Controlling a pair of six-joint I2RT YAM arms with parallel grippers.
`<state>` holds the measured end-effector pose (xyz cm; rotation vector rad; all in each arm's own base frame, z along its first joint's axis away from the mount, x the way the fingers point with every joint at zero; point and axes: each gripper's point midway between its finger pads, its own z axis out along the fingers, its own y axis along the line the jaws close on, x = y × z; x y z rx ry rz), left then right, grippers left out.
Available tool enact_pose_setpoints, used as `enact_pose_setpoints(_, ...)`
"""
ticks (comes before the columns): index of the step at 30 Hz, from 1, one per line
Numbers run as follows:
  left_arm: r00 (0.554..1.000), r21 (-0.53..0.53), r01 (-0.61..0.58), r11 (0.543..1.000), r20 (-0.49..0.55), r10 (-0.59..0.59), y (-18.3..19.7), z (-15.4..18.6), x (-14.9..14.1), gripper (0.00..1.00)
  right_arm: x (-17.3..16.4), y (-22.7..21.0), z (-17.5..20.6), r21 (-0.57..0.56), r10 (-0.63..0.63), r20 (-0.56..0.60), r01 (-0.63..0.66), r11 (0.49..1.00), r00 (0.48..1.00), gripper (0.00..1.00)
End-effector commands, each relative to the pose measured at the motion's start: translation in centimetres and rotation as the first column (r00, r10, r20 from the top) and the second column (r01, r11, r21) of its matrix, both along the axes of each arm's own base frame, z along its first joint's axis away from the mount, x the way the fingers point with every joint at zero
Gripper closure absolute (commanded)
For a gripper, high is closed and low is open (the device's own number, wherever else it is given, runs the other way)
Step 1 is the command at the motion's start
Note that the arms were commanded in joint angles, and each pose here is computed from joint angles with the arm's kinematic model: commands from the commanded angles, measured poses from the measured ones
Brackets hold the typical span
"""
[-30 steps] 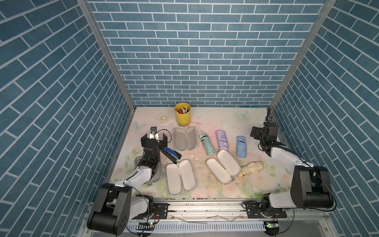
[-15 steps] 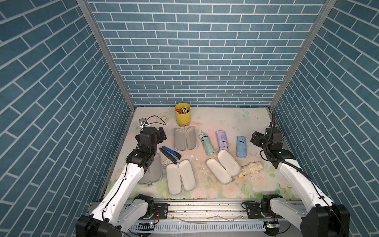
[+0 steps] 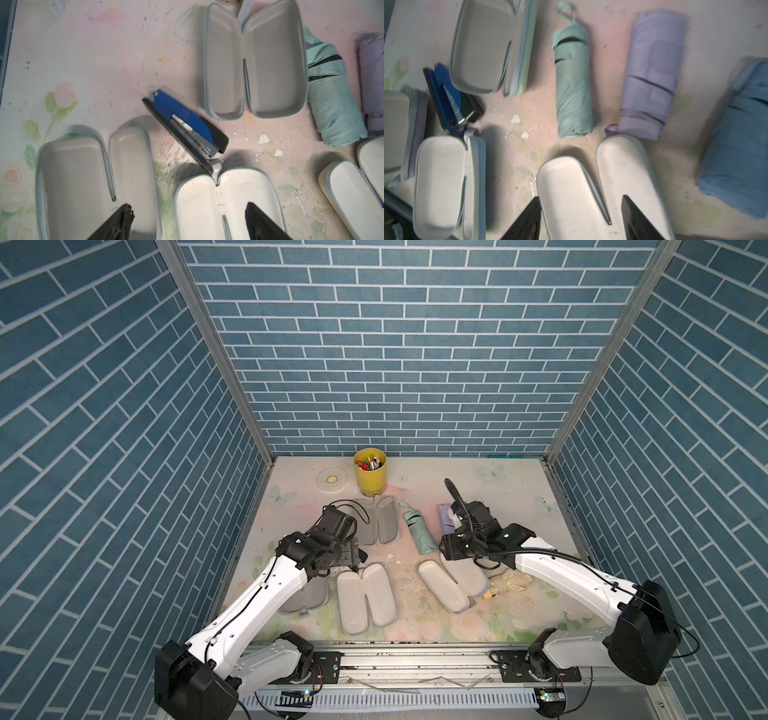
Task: Put umbrellas into zippered umbrella sleeves
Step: Adjust the umbrella sleeve at the center of the board.
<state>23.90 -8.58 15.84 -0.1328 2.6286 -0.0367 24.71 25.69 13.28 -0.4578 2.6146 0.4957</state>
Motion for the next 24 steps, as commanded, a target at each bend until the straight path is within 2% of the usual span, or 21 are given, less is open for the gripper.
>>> enact_pose_setpoints(1,0.993,-0.02,-0.057,0.998,-0.102,0.055,1.2,-1.2,-3.6,0.12,-3.2,3.2,-1.3,0.004,0.081,-0.128,-0.081,0.997,0.988,0.38)
enact_pose_setpoints(4,0.989,-0.046,-0.056,0.997,-0.136,0.05,0.8,-2.3,-4.3,0.12,-3.5,2.6,-3.4,-0.046,0.027,-0.19,-0.036,0.998,0.981,0.43)
enact_pose_setpoints(6,0.989,-0.076,-0.059,0.995,-0.143,0.047,0.3,-2.4,-4.3,0.15,-3.6,0.8,-4.0,-0.128,0.026,-0.17,-0.048,0.991,0.985,0.44)
enact_pose_setpoints(8,0.991,-0.15,-0.051,0.987,-0.129,0.032,-1.1,-2.4,-3.9,0.19,-4.2,-0.5,-4.2,-0.187,0.07,-0.174,-0.103,0.977,0.982,0.42)
enact_pose_setpoints(10,0.993,-0.2,-0.03,0.979,-0.121,0.005,-2.6,-2.4,-3.3,0.19,-5.8,-0.5,-4.9,-0.195,0.147,-0.25,-0.198,0.961,0.957,0.39)
enact_pose_setpoints(12,0.992,-0.2,-0.001,0.98,-0.122,-0.024,-3.7,-2.5,-2.7,0.19,-7.5,0.1,-5.7,-0.183,0.192,-0.315,-0.258,0.949,0.93,0.38)
enact_pose_setpoints(17,0.993,-0.221,0.057,0.974,-0.089,-0.078,-6.4,-1.9,-1.3,0.19,-7.8,0.5,-8.0,-0.22,0.177,-0.332,-0.259,0.941,0.926,0.39)
enact_pose_setpoints(20,0.995,-0.25,0.062,0.966,-0.059,-0.079,-7.1,-1.4,-0.6,0.19,-7.2,0.4,-9.3,-0.259,0.161,-0.325,-0.251,0.933,0.932,0.47)
enact_pose_setpoints(24,0.995,-0.28,0.079,0.957,-0.035,-0.092,-8.0,-0.8,0.0,0.21,-6.9,1.0,-10.0,-0.255,0.139,-0.326,-0.228,0.94,0.935,0.68)
